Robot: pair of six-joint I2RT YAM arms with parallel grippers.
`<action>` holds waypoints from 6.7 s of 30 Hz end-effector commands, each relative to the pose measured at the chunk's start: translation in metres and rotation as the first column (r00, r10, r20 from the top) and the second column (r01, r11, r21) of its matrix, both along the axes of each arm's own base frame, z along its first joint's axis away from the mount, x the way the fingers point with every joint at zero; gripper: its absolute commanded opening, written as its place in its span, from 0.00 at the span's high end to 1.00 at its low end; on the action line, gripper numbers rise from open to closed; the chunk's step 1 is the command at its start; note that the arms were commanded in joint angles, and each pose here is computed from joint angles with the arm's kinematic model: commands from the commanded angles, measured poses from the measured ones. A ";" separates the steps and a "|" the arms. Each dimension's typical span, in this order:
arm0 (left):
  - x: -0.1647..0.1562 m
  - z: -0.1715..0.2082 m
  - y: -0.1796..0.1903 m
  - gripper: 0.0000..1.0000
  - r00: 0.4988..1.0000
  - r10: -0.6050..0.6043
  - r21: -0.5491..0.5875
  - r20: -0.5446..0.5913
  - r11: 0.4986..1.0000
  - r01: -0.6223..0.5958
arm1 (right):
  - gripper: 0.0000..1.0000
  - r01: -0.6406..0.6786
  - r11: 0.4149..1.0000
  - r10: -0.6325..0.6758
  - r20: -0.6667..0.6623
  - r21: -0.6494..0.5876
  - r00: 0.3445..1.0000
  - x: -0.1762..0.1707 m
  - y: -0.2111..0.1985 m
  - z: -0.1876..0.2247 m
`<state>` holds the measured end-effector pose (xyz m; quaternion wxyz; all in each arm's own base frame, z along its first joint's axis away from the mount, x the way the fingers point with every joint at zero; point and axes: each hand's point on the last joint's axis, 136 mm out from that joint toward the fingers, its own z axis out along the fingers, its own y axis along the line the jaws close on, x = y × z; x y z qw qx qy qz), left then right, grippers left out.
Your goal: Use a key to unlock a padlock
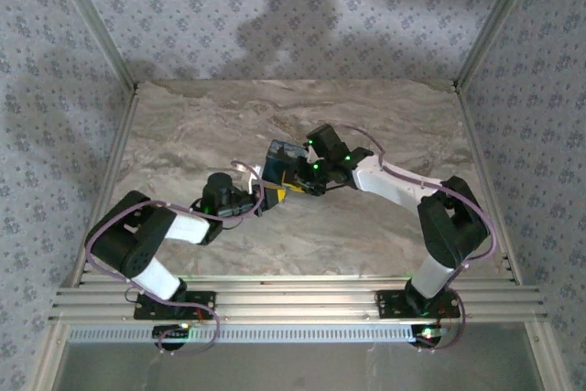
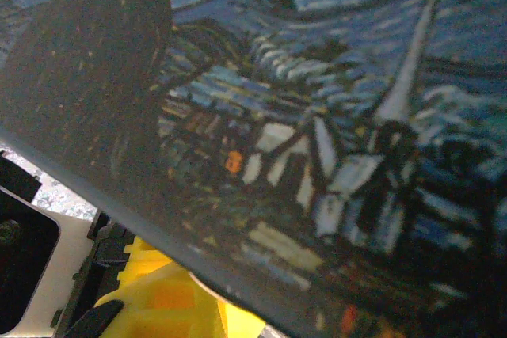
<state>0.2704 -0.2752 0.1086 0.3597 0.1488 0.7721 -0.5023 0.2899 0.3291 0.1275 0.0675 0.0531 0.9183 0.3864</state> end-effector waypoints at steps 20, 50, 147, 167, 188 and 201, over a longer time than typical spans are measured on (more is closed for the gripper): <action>-0.032 -0.046 -0.013 1.00 0.991 -0.012 0.170 0.134 0.985 -0.011 | 0.95 -0.039 0.990 0.033 -0.044 -0.136 0.998 -0.047 -0.004 -0.058; -0.052 -0.078 -0.018 1.00 0.993 -0.030 0.281 0.114 0.960 -0.004 | 0.41 0.211 0.960 -0.185 0.149 -0.186 0.971 -0.046 -0.062 -0.048; -0.059 -0.035 -0.030 1.00 0.954 -0.050 0.363 0.295 0.930 -0.064 | 0.49 0.309 0.936 -0.257 0.275 -0.168 0.927 -0.056 -0.065 -0.036; -0.051 -0.037 -0.022 1.00 0.970 -0.036 0.355 0.240 0.933 -0.053 | 0.46 0.372 0.903 -0.292 0.328 -0.214 0.898 -0.041 -0.053 -0.079; -0.064 -0.031 0.004 0.99 0.981 0.006 0.388 0.195 0.918 -0.083 | 0.81 0.287 0.913 -0.212 0.264 -0.290 0.941 -0.040 -0.040 -0.094; -0.081 -0.001 0.040 0.78 0.991 0.097 0.234 0.096 0.965 -0.117 | 0.88 0.111 0.974 -0.070 0.202 -0.199 0.977 -0.049 -0.017 -0.087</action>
